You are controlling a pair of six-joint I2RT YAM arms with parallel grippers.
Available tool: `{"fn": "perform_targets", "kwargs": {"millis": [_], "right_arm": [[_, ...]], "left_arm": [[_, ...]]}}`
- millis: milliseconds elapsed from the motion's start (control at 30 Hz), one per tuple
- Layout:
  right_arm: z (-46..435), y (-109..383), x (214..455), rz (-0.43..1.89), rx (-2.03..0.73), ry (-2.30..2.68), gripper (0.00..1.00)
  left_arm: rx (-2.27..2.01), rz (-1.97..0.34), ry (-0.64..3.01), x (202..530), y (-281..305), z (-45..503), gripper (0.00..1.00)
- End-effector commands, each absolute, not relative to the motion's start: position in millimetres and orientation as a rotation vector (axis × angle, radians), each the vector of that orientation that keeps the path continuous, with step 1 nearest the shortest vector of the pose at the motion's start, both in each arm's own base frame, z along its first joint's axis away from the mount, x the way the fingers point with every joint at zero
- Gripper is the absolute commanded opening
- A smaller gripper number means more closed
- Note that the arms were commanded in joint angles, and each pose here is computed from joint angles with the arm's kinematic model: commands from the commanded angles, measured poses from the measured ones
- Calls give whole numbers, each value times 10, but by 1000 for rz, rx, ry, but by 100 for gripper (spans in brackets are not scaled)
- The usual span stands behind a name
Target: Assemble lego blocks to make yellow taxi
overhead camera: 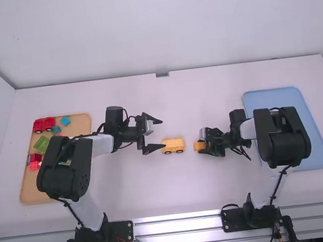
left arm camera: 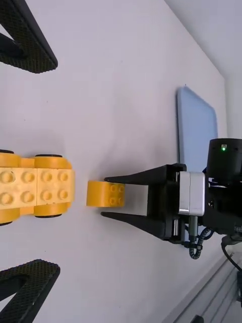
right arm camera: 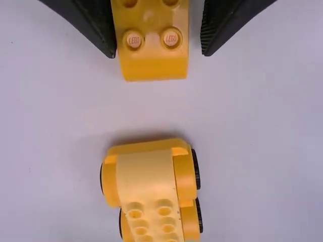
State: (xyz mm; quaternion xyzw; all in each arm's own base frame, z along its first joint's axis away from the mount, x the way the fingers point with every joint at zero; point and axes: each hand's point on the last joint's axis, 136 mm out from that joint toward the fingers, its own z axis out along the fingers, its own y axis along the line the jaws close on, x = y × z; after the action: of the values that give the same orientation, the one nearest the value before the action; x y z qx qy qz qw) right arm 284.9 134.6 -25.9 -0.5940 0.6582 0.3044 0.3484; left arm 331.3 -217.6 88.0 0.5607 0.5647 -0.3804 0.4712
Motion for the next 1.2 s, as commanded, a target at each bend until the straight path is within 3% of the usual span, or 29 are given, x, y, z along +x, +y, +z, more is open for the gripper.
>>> {"fn": "perform_targets", "kwargs": {"millis": [0, 300, 700, 1167], "right_arm": [[-309, 1331, 2789, 816, -1523, 1733, 46], [-348, 1218, 2757, 799, -1472, 1752, 43], [-303, 1292, 2783, 808, -1485, 1711, 32], [-50, 1402, 2948, 907, -1497, 1719, 33]], "left_arm": [[1372, -978, 1364, 3244, -2198, 899, 99], [1373, -977, 1361, 3245, -2199, 903, 99], [1374, -1010, 1338, 3196, -2207, 931, 99], [1523, -801, 1520, 3151, -2265, 406, 99]]}}
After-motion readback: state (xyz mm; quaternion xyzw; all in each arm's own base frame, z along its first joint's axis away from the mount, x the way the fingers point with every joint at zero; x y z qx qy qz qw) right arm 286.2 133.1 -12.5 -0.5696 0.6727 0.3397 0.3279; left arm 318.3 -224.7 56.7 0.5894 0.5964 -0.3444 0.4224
